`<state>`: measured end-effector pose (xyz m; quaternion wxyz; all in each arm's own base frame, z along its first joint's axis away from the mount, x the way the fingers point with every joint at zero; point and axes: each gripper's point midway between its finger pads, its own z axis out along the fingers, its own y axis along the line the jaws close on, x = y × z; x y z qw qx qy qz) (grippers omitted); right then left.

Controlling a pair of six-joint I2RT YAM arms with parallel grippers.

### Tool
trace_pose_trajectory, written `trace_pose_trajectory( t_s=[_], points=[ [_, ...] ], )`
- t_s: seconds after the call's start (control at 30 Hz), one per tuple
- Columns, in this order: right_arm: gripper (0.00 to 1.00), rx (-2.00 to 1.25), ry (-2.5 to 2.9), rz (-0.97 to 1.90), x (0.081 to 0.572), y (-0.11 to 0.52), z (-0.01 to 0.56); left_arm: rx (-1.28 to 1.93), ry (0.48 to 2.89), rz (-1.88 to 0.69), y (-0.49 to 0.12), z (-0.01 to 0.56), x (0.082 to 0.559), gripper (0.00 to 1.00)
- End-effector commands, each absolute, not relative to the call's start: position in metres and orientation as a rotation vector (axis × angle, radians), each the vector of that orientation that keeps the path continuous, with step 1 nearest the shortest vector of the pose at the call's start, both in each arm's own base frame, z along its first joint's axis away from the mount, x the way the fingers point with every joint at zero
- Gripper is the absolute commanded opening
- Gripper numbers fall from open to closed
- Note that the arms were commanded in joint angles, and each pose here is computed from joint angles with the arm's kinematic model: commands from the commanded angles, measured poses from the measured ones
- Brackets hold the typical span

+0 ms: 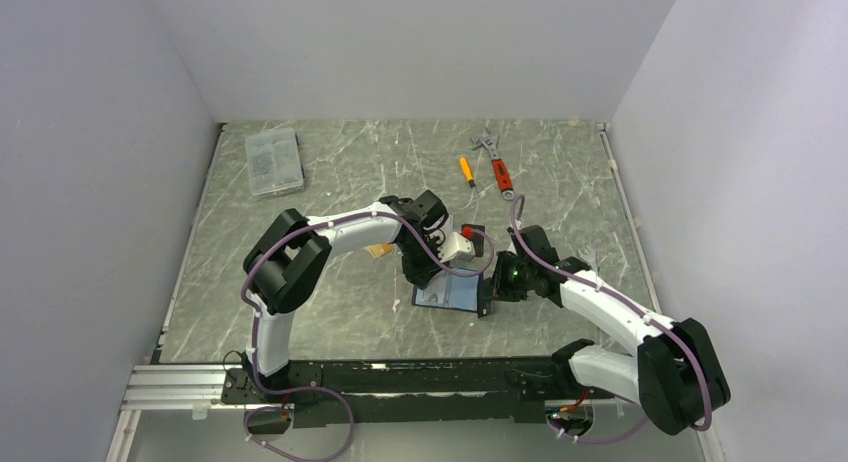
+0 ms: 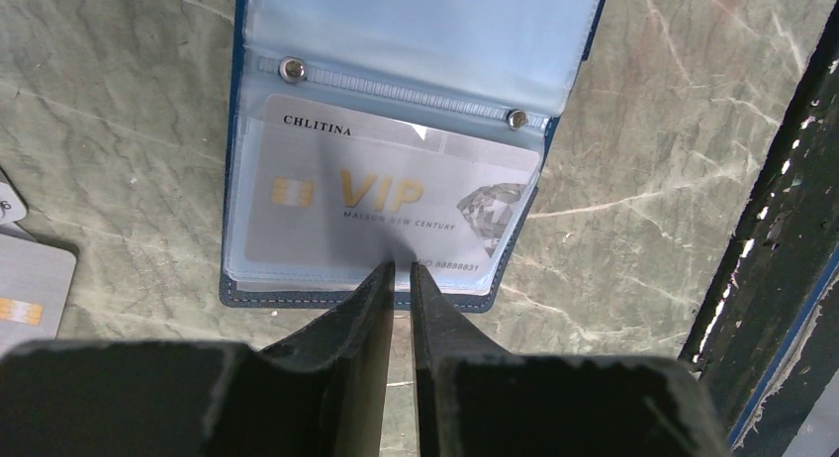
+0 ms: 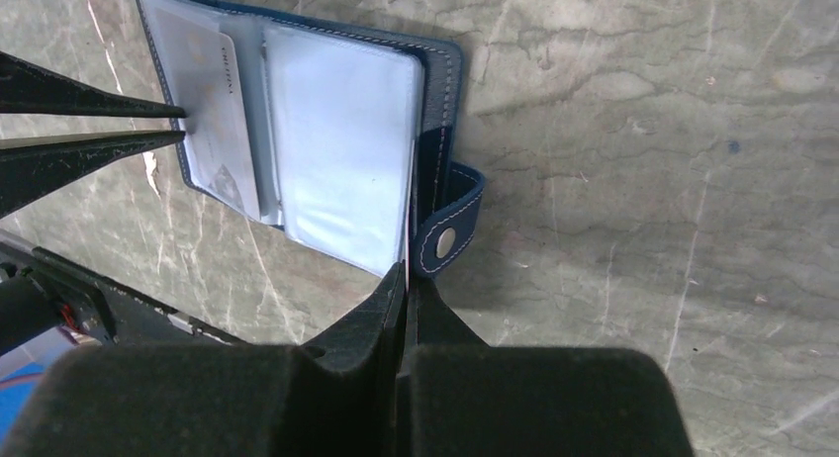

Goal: Put the credit cards into the card holder
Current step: Turn over the card slot in the card holder.

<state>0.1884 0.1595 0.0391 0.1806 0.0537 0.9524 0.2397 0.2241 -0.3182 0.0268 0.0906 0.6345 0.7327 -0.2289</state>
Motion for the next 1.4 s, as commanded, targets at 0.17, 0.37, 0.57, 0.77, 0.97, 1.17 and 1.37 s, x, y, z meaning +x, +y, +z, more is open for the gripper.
trace_pose_trajectory(
  t_s=[0.17,0.37,0.57,0.77,0.97,1.17,1.37],
  points=[
    [0.0,0.188,2.662,0.645,0.192,0.154,0.043,1.927,2.211,-0.63,-0.307,0.015,0.223,0.18],
    [0.0,0.171,2.646,0.681,0.191,0.157,0.047,1.928,2.213,-0.633,-0.307,0.015,0.223,0.18],
    [0.0,0.151,2.615,0.723,0.193,0.162,0.055,1.93,2.219,-0.633,-0.307,0.014,0.222,0.18],
    [0.0,0.143,2.626,0.75,0.192,0.166,0.052,1.93,2.215,-0.632,-0.308,0.015,0.223,0.18],
    [0.0,0.167,2.662,0.71,0.19,0.162,0.043,1.927,2.218,-0.639,-0.308,0.015,0.222,0.17],
    [0.0,0.193,2.673,0.67,0.189,0.157,0.039,1.928,2.213,-0.637,-0.308,0.016,0.222,0.17],
    [0.0,0.192,2.664,0.681,0.19,0.158,0.041,1.929,2.215,-0.639,-0.308,0.016,0.222,0.17]
  ],
)
